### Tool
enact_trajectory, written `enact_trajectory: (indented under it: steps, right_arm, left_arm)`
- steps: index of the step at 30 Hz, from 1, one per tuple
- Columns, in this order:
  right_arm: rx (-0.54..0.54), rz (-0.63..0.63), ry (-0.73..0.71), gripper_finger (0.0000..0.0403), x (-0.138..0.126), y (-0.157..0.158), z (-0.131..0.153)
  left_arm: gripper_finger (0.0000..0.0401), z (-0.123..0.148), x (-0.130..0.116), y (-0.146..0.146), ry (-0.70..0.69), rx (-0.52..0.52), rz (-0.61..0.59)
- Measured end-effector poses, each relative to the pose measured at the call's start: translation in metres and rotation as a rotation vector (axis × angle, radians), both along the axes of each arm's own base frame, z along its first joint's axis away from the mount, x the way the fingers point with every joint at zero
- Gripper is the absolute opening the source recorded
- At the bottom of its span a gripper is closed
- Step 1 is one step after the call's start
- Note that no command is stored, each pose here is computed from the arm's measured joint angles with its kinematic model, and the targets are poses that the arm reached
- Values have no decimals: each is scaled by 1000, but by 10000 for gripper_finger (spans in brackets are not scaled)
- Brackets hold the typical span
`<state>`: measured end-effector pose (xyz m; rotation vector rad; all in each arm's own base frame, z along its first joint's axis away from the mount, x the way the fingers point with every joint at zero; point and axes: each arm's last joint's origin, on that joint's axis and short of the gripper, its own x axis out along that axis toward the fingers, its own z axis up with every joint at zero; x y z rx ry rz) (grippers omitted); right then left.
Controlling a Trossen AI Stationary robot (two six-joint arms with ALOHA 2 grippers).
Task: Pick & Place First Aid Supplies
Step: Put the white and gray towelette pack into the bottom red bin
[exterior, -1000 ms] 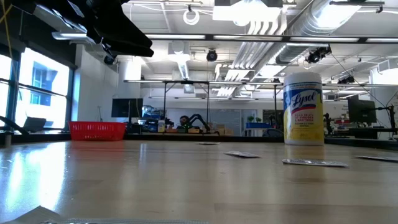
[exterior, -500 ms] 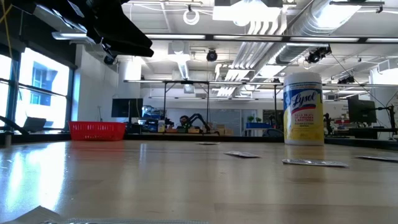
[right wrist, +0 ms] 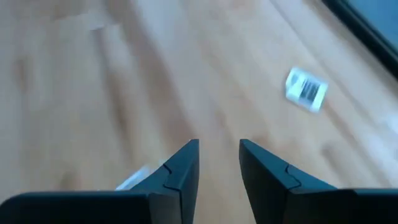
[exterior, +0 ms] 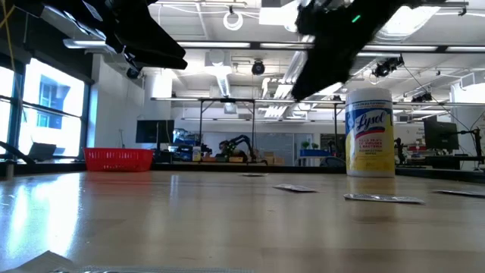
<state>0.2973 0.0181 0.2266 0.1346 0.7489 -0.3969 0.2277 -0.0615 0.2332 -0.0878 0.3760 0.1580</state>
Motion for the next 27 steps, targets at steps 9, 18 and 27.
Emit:
enact_trajectory:
  steps: [9, 18, 27]
  right_arm:
    - [68, 26, -6, 108, 56, -118, -47]
    - [75, 133, 147, 117, 93, -180, -44]
    - [166, 224, 183, 163, 99, -209, -69]
  left_arm:
    - [179, 0, 0, 0, 0, 0, 0]
    - [179, 0, 0, 0, 0, 0, 0]
    - [179, 0, 0, 0, 0, 0, 0]
